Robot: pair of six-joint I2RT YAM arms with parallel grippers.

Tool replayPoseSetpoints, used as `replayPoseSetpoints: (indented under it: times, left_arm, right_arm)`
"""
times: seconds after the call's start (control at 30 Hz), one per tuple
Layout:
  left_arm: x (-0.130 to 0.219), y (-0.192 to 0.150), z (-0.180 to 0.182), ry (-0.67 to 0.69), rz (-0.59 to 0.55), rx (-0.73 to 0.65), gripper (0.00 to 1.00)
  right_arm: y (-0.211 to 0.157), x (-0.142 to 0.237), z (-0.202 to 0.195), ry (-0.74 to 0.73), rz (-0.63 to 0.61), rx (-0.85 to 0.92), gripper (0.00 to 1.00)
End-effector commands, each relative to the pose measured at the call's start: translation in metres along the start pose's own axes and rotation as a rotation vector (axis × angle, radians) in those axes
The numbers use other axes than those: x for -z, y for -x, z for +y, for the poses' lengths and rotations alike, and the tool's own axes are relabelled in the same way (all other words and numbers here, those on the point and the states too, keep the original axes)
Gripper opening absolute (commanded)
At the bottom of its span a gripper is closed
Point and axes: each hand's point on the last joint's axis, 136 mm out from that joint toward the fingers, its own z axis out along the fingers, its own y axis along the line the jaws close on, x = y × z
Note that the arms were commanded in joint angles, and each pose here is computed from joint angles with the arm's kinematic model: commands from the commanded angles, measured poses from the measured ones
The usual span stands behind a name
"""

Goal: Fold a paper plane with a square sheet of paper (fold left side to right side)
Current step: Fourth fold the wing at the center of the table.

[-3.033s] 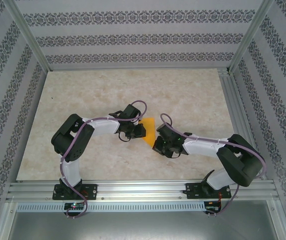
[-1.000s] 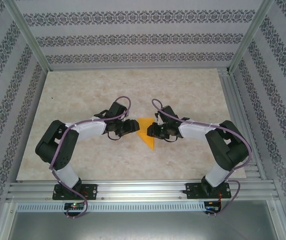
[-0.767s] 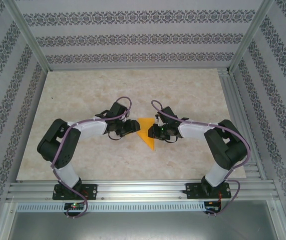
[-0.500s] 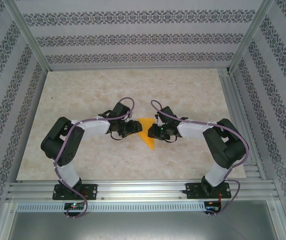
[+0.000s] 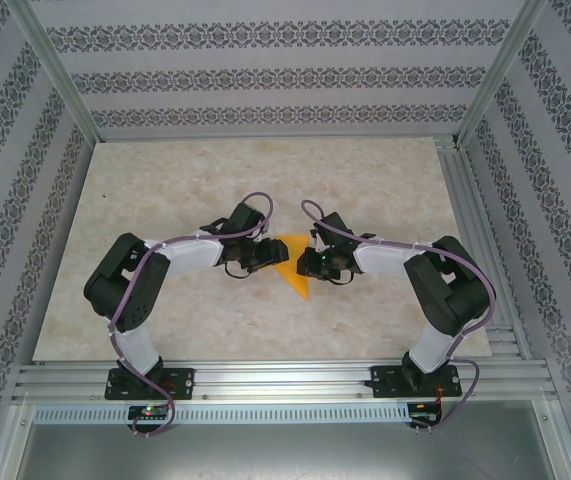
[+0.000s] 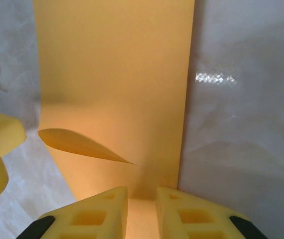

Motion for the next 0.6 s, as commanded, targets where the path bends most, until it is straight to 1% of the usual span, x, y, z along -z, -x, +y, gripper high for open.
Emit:
replayPoseSetpoints:
  times: [0.0,0.1,0.17,0.57]
  left_arm:
    - [-0.004,0.001,-0.006,0.004,0.0,-0.001,0.58]
    - [-0.006,0.0,-0.007,0.001,0.008,-0.003,0.54]
    - [-0.008,-0.001,-0.007,0.002,0.011,-0.003,0.52]
    - [-0.013,-0.004,-0.002,0.031,0.026,0.007,0.54]
  right_arm:
    - [0.003,-0.002,-0.011,-0.045,-0.004,-0.003,0.23]
    - [0.004,-0.002,-0.012,-0.045,-0.005,-0.007,0.23]
    - [0.003,-0.002,-0.012,-0.045,-0.005,-0.006,0.23]
    - [0.003,-0.001,-0.011,-0.04,-0.005,-0.006,0.23]
